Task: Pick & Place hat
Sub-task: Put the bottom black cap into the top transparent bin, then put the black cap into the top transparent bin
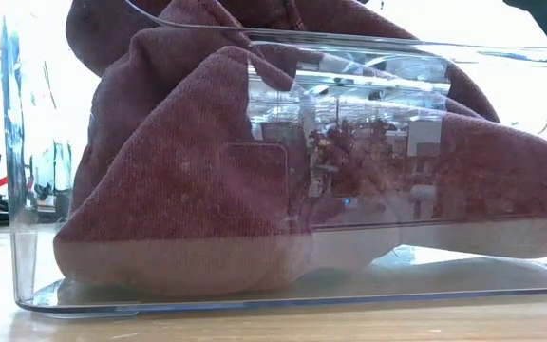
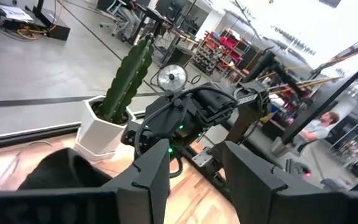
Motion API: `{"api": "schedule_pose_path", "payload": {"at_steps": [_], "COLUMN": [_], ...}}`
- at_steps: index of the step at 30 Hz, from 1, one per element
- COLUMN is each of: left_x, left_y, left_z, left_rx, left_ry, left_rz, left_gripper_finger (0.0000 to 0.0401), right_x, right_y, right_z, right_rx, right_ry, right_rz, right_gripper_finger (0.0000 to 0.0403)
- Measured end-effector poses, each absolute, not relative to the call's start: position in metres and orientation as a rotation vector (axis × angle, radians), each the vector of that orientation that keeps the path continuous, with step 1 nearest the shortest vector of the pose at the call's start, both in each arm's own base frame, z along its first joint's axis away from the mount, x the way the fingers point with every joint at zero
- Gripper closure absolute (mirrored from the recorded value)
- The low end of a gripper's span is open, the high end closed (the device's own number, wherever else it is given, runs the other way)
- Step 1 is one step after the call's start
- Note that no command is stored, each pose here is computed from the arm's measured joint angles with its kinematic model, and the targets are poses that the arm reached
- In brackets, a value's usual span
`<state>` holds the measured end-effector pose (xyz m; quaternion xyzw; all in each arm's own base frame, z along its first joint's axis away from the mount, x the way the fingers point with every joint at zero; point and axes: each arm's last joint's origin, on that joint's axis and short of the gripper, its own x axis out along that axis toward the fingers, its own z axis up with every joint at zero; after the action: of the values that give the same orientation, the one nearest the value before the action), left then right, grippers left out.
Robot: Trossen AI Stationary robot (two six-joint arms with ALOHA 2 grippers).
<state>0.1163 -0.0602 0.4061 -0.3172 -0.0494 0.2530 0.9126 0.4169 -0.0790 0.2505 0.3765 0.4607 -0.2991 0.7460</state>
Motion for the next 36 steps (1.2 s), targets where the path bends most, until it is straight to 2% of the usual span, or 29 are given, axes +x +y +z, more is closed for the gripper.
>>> {"api": "schedule_pose_path", "payload": {"at_steps": [5,10,15,21,29,33,36], "left_x": [0.116,0.115,0.113,0.120,0.151,0.168,0.180], "left_y": [-0.059,-0.055,-0.046,-0.028,0.005,0.024,0.040], "left_z": [0.400,0.390,0.372,0.351,0.333,0.320,0.308], "left_rx": [-0.597,-0.582,-0.630,-0.606,-0.446,-0.410,-0.393], "left_ry": [-0.058,0.000,0.181,0.504,0.811,0.969,1.052], "left_rz": [0.539,0.560,0.571,0.620,0.652,0.599,0.657], "left_gripper_finger": [0.0259,0.0259,0.0259,0.0259,0.0259,0.0259,0.0259], "right_x": [0.417,0.412,0.409,0.410,0.412,0.410,0.410], "right_y": [-0.074,-0.062,-0.051,-0.038,-0.021,-0.010,-0.004], "right_z": [0.262,0.294,0.317,0.332,0.334,0.336,0.336], "right_rx": [0.846,0.816,0.781,0.767,0.769,0.774,0.774], "right_ry": [0.998,0.924,0.828,0.741,0.751,0.768,0.782], "right_rz": [-0.590,-0.517,-0.445,-0.377,-0.331,-0.279,-0.246], "right_gripper_finger": [0.0196,0.0163,0.0157,0.0166,0.0166,0.0165,0.0165]}}
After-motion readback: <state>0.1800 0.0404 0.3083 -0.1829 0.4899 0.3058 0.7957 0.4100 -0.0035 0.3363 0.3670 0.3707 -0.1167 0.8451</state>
